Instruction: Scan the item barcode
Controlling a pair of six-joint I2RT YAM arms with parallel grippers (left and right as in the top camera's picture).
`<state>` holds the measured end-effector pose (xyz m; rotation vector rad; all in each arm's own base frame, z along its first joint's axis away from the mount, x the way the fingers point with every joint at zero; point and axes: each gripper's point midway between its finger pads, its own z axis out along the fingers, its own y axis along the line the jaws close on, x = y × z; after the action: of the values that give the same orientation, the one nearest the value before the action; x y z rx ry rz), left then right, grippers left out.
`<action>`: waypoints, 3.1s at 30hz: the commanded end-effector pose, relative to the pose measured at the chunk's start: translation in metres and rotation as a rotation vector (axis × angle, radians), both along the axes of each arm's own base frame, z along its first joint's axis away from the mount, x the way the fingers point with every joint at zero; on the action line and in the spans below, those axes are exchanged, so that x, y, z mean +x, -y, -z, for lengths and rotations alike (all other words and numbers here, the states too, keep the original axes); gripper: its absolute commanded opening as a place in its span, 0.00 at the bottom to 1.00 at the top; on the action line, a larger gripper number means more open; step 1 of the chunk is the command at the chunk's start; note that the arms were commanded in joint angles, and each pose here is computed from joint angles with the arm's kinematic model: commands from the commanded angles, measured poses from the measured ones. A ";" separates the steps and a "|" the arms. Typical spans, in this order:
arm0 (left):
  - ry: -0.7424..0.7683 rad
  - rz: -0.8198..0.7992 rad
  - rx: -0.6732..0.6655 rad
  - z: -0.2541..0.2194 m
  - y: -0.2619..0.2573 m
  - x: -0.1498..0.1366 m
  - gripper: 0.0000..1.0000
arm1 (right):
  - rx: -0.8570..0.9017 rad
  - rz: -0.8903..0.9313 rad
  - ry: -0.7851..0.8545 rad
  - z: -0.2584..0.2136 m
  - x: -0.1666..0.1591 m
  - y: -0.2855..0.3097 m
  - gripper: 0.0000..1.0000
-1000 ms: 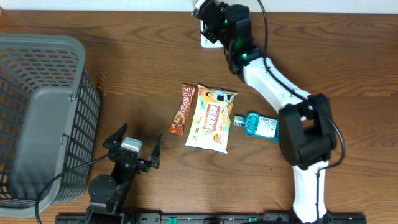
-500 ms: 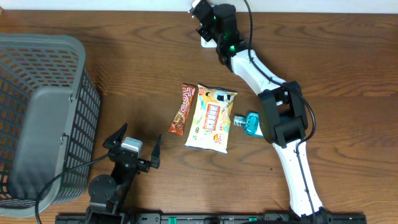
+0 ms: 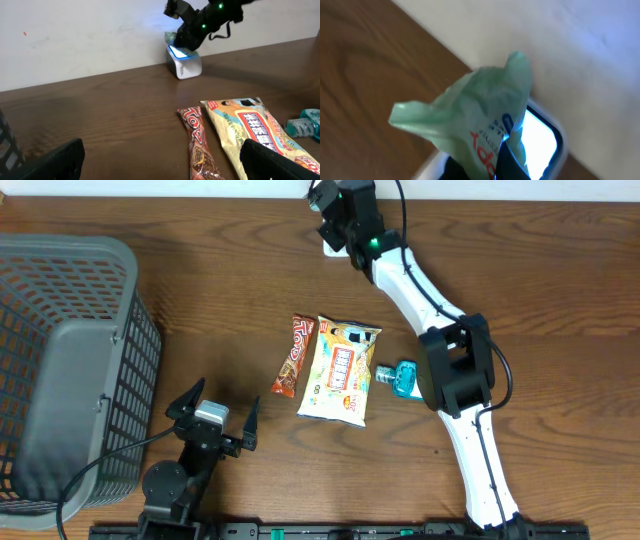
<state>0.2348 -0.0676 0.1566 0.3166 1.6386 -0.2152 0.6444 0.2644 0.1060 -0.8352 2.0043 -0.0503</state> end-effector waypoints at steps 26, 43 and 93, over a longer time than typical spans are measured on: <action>-0.044 0.006 0.016 0.016 0.001 -0.001 0.99 | -0.089 1.397 -0.629 0.011 -0.204 0.534 0.01; -0.044 0.006 0.016 0.016 0.001 -0.001 0.99 | 0.234 1.555 -0.613 -0.002 -0.280 0.624 0.99; -0.044 0.006 0.016 0.016 0.001 -0.001 0.99 | 0.678 0.663 -0.429 -0.286 -0.363 0.285 0.99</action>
<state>0.2348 -0.0676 0.1566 0.3166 1.6386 -0.2152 0.2807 -0.0330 0.3882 0.3453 2.3994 0.3663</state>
